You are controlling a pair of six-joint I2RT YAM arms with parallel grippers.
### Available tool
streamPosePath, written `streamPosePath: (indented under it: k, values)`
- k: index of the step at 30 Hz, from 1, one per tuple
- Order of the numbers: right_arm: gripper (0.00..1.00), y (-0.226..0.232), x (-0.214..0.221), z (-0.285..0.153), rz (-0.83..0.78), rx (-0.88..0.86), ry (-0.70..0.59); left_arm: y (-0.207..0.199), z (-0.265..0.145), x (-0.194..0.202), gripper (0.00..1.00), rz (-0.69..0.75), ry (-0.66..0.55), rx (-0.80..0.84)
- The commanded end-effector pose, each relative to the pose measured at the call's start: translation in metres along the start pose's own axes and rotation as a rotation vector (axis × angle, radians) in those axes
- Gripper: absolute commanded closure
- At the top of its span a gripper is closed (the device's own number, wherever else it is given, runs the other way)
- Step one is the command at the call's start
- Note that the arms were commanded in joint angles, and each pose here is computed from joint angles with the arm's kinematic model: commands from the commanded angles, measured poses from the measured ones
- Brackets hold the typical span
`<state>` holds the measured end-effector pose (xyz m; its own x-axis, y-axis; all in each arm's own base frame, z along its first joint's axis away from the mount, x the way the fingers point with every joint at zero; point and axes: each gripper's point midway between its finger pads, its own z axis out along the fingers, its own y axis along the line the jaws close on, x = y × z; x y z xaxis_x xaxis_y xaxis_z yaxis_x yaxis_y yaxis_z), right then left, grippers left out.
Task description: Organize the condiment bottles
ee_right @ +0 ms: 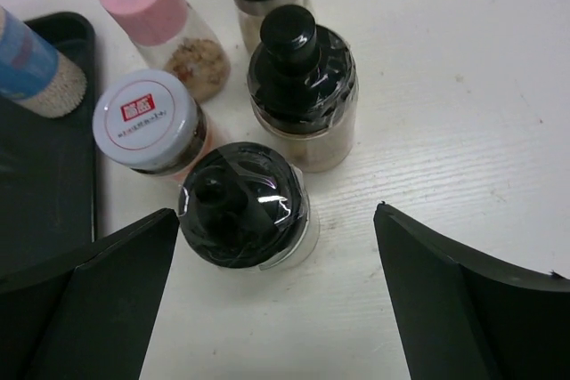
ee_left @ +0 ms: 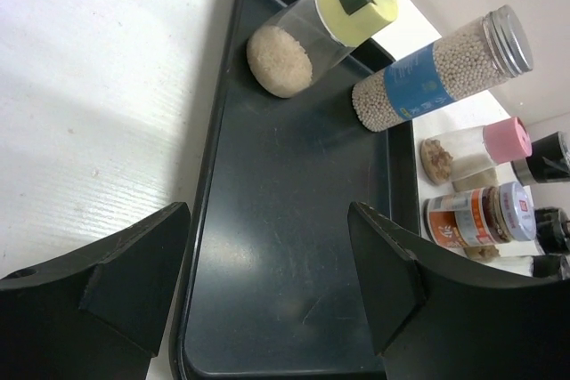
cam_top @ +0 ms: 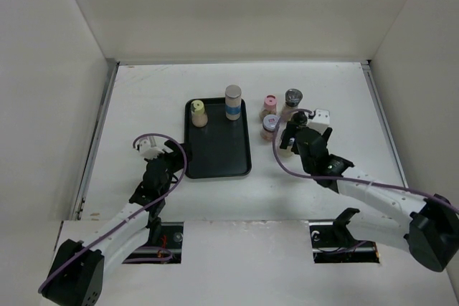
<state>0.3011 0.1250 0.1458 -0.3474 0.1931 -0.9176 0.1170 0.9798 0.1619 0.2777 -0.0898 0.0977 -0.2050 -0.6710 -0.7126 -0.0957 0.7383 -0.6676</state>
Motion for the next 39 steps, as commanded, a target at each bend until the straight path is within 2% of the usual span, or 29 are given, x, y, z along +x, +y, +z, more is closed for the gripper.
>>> streamPosePath:
  k: [1,4,13,20,24,29,34,39]
  values:
    - [0.01,0.014,-0.006,0.011,0.029,-0.048,0.000,-0.004,-0.002,-0.002,0.29,-0.002,-0.023,0.038]
    - [0.02,0.027,-0.007,0.019,0.011,-0.086,0.017,-0.003,-0.001,-0.001,0.29,0.001,-0.018,0.031]
    - [0.05,0.023,0.006,0.042,-0.036,-0.032,0.049,-0.004,-0.001,0.000,0.29,0.003,-0.017,0.036]
    - [0.07,0.027,-0.031,0.015,0.037,-0.087,-0.074,-0.004,-0.001,0.000,0.29,0.003,-0.015,0.036]
    - [0.04,0.031,-0.046,0.000,0.073,-0.138,-0.107,-0.003,-0.001,0.001,0.29,0.005,-0.012,0.031]
    - [0.01,0.044,-0.030,0.005,0.050,-0.189,-0.040,-0.004,-0.001,-0.001,0.29,0.000,-0.022,0.040]
    - [0.00,0.050,-0.004,0.021,-0.014,-0.167,0.047,-0.004,-0.001,-0.001,0.29,0.001,-0.020,0.040]
    - [0.00,0.052,0.008,0.034,-0.053,-0.144,0.074,-0.005,-0.001,0.000,0.29,0.003,-0.015,0.038]
